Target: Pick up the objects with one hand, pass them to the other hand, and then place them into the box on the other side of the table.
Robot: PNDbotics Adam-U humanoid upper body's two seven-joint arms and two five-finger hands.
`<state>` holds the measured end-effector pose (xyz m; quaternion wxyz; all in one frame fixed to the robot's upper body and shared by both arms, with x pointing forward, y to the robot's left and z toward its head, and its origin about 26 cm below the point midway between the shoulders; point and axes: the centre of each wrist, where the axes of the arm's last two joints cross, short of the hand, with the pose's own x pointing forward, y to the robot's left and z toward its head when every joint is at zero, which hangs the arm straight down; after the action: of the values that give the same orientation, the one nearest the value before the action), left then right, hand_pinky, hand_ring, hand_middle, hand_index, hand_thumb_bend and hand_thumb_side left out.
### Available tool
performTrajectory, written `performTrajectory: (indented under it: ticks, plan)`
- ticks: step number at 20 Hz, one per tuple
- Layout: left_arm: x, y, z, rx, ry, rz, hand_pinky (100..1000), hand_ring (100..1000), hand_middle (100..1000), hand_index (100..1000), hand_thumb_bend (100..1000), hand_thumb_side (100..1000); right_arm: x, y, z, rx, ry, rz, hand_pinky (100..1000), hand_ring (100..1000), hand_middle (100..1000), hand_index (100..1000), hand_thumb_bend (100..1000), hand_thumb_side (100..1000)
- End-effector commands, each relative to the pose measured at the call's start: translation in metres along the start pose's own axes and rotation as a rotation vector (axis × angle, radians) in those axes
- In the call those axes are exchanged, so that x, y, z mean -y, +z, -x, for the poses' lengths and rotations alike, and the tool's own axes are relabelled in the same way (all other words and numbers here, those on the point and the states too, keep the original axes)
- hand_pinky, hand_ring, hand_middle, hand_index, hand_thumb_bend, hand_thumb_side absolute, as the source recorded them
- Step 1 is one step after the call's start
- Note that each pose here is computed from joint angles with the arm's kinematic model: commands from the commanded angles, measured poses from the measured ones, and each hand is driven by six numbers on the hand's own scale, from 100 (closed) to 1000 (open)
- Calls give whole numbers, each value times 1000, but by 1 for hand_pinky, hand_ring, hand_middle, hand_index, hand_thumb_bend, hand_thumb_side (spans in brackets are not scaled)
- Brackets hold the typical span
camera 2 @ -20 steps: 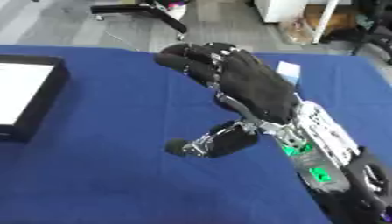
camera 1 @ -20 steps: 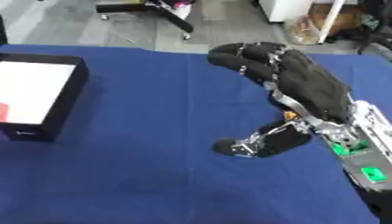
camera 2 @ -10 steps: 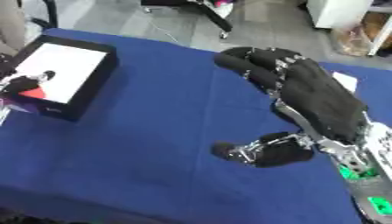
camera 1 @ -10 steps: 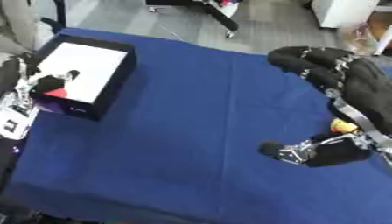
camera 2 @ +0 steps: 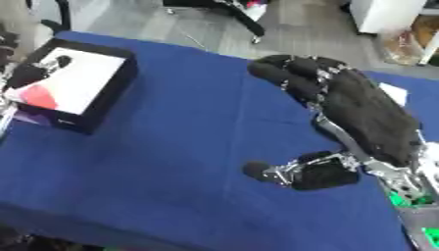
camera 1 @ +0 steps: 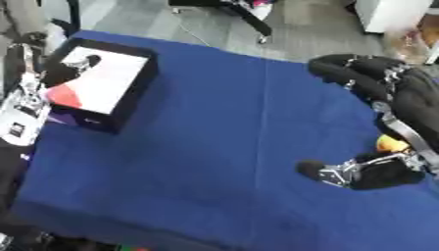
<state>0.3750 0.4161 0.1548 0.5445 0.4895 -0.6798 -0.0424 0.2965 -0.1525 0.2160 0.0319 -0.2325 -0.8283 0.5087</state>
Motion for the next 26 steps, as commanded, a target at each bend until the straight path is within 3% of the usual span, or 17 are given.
performTrajectory:
  ticks: [1, 8, 9, 10, 11, 15, 20, 26]
  plan:
    - [-19, 2, -33, 139, 125, -48, 778, 789, 740, 837, 954, 541, 12, 3, 5, -29, 52, 22, 664, 681, 825, 938, 602, 557]
    - [-29, 44, -80, 400, 384, 49, 781, 785, 737, 845, 914, 552, 17, 25, 18, -220, 92, 55, 639, 677, 811, 918, 628, 533]
    - [-29, 51, -84, 427, 413, 80, 776, 785, 736, 845, 908, 553, 17, 29, 20, -257, 88, 66, 630, 676, 806, 912, 530, 410]
    - [-28, 57, -88, 448, 439, 112, 779, 781, 730, 844, 901, 555, 17, 34, 21, -301, 82, 76, 627, 676, 804, 909, 648, 517]
    - [-27, 63, -90, 464, 466, 148, 775, 771, 719, 842, 890, 559, 17, 39, 23, -350, 75, 83, 620, 678, 802, 906, 659, 503]
    - [-19, 83, -95, 497, 545, 280, 770, 754, 697, 836, 867, 566, 9, 60, 40, -559, 39, 97, 593, 672, 778, 877, 704, 447]
    - [-4, 100, -96, 495, 609, 393, 768, 751, 692, 831, 852, 573, -17, 96, 73, -806, -47, 64, 567, 662, 748, 829, 703, 386]
    - [4, 110, -94, 486, 641, 443, 767, 749, 688, 829, 844, 580, -47, 134, 101, -990, -172, 20, 549, 651, 717, 793, 659, 313]
